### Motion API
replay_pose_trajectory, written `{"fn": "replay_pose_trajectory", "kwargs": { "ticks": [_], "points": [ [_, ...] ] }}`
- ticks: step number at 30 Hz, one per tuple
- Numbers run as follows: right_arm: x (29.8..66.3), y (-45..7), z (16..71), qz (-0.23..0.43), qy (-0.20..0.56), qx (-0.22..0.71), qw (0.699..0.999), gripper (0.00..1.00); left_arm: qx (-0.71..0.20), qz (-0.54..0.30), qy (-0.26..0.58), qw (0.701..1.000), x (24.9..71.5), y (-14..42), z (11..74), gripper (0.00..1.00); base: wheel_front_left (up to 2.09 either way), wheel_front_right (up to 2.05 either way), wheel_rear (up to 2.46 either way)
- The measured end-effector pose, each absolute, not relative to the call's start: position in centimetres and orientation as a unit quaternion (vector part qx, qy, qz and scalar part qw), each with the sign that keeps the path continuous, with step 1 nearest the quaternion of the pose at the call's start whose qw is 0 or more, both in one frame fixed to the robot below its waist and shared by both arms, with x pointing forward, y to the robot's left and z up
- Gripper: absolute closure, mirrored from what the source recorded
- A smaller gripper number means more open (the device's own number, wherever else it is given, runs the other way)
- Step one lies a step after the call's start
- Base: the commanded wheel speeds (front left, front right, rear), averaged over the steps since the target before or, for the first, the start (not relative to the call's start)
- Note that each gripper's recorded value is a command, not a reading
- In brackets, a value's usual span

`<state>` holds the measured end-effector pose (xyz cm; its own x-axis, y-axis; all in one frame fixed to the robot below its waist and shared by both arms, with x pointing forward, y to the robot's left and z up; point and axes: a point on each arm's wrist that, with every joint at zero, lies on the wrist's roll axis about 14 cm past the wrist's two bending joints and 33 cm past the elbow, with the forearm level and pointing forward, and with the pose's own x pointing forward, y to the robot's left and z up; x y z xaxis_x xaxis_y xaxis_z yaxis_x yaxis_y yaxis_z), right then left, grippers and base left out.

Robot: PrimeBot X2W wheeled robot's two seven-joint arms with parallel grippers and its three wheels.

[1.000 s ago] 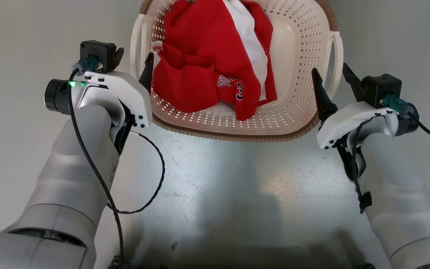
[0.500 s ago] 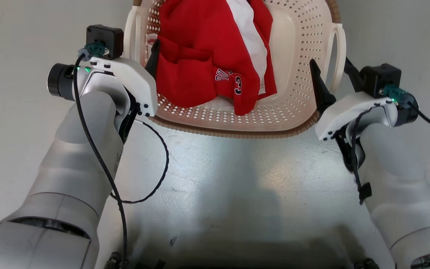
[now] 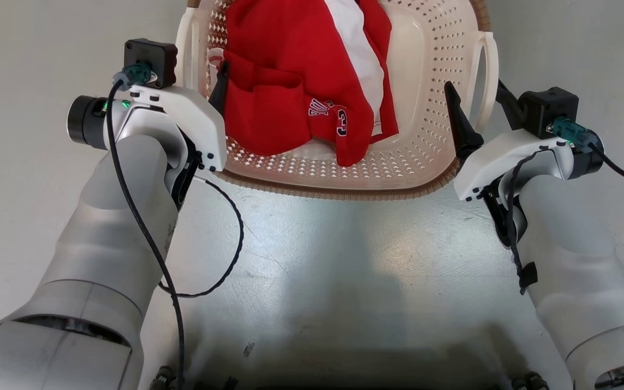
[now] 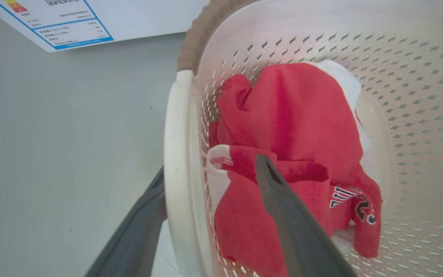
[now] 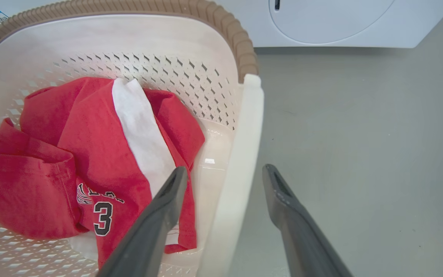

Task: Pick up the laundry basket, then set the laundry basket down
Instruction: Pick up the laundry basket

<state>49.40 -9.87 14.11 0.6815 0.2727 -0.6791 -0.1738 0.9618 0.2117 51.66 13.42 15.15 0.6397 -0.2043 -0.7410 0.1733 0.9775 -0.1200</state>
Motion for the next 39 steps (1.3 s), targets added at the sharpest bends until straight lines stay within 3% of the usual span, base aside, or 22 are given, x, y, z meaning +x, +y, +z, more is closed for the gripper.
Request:
{"fn": "replay_pose_trajectory", "kwargs": {
  "ticks": [6,7,8,9,10,25,39],
  "points": [
    [49.4,-9.9,14.3,0.121,0.379,0.067,0.915,0.0,-0.016,-0.108,0.413,0.904,51.6,13.3,15.1,0.0,0.0,0.0,0.0],
    [49.4,-10.0,14.3,0.122,0.379,0.066,0.915,0.0,-0.015,-0.109,0.413,0.904,51.6,13.3,15.1,0.55,0.0,0.0,0.0],
    [49.3,-10.0,14.3,0.122,0.379,0.066,0.915,0.0,-0.014,-0.109,0.414,0.904,51.6,13.4,15.0,1.0,0.0,0.0,0.0],
    [49.3,-10.0,14.3,0.123,0.379,0.065,0.915,0.55,-0.013,-0.11,0.414,0.903,51.5,13.4,15.0,1.0,0.0,0.0,0.0],
    [49.4,-10.0,14.3,0.122,0.378,0.065,0.915,1.0,-0.011,-0.109,0.415,0.903,51.5,13.5,14.9,1.0,0.0,0.0,0.0],
    [48.6,-10.5,15.3,0.13,0.4,0.031,0.907,1.0,-0.023,-0.099,0.444,0.89,49.5,13.5,16.7,1.0,0.0,0.0,0.0],
    [45.8,-9.4,20.5,0.158,0.433,0.013,0.887,1.0,-0.031,-0.087,0.449,0.889,45.4,14.0,22.0,1.0,0.0,0.0,0.0]
  ]
}}
